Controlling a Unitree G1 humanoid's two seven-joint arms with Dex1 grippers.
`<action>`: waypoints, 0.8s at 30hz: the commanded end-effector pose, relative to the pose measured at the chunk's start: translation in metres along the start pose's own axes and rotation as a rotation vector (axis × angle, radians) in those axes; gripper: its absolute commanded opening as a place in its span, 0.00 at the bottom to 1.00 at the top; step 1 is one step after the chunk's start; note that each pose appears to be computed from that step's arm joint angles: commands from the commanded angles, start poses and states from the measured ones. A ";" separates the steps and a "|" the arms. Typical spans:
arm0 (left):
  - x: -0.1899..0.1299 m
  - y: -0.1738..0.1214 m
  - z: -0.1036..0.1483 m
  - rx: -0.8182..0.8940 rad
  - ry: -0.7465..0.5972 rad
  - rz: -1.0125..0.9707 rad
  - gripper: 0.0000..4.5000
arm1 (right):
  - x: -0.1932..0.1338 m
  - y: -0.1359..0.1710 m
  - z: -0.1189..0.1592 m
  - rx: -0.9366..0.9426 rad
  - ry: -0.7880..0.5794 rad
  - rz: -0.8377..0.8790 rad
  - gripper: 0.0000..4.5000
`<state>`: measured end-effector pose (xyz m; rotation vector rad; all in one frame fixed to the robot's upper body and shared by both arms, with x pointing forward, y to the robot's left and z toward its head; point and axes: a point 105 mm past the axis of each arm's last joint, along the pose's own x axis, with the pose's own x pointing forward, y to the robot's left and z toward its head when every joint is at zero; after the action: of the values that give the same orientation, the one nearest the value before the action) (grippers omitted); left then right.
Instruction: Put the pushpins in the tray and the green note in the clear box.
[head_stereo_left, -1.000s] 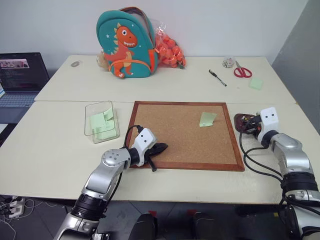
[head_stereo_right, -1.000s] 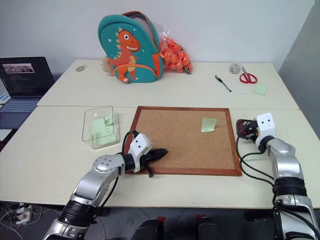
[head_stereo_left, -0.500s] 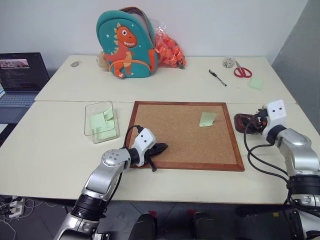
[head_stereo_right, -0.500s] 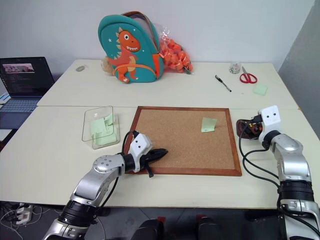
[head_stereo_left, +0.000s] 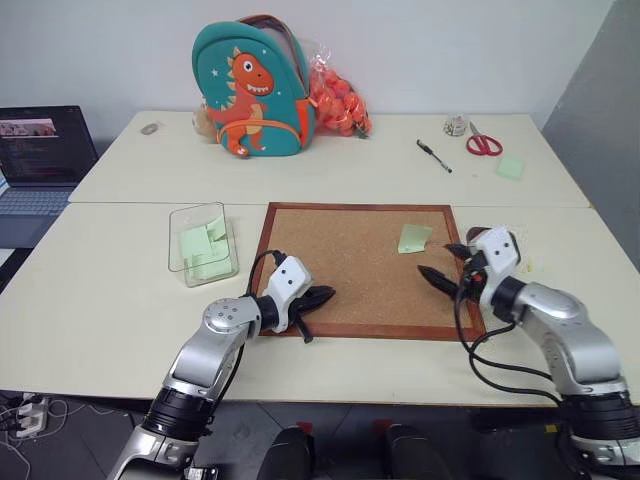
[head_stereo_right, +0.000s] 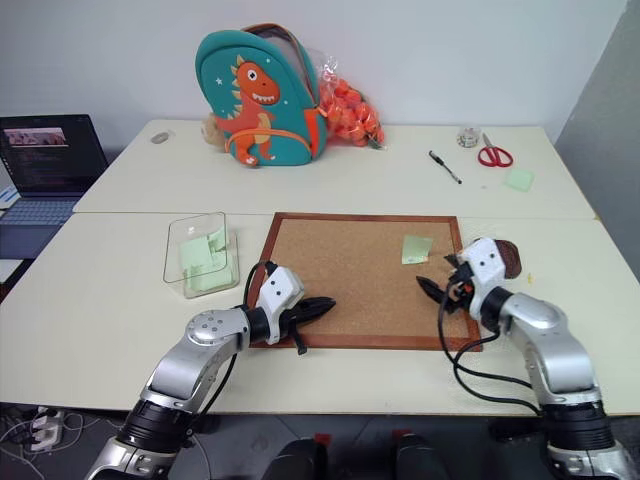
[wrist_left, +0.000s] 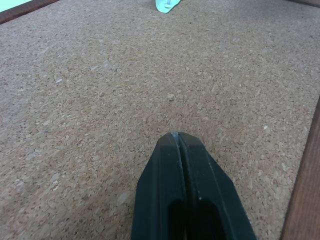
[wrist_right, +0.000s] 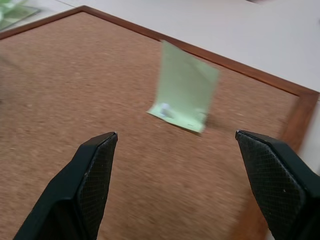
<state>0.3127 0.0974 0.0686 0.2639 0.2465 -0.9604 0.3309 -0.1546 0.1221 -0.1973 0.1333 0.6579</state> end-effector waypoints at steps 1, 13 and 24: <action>0.005 -0.016 -0.032 -0.071 0.108 -0.057 0.00 | 0.025 0.007 0.017 -0.032 -0.059 0.000 0.89; 0.004 -0.016 -0.032 -0.066 0.109 -0.055 0.00 | 0.051 -0.005 0.010 -0.023 -0.047 -0.036 0.89; 0.003 -0.016 -0.033 -0.066 0.112 -0.056 0.00 | 0.054 -0.010 0.005 0.017 -0.042 -0.051 0.56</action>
<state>0.3119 0.0960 0.0684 0.2666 0.2470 -0.9677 0.3754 -0.1303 0.0990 -0.1718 0.1679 0.6160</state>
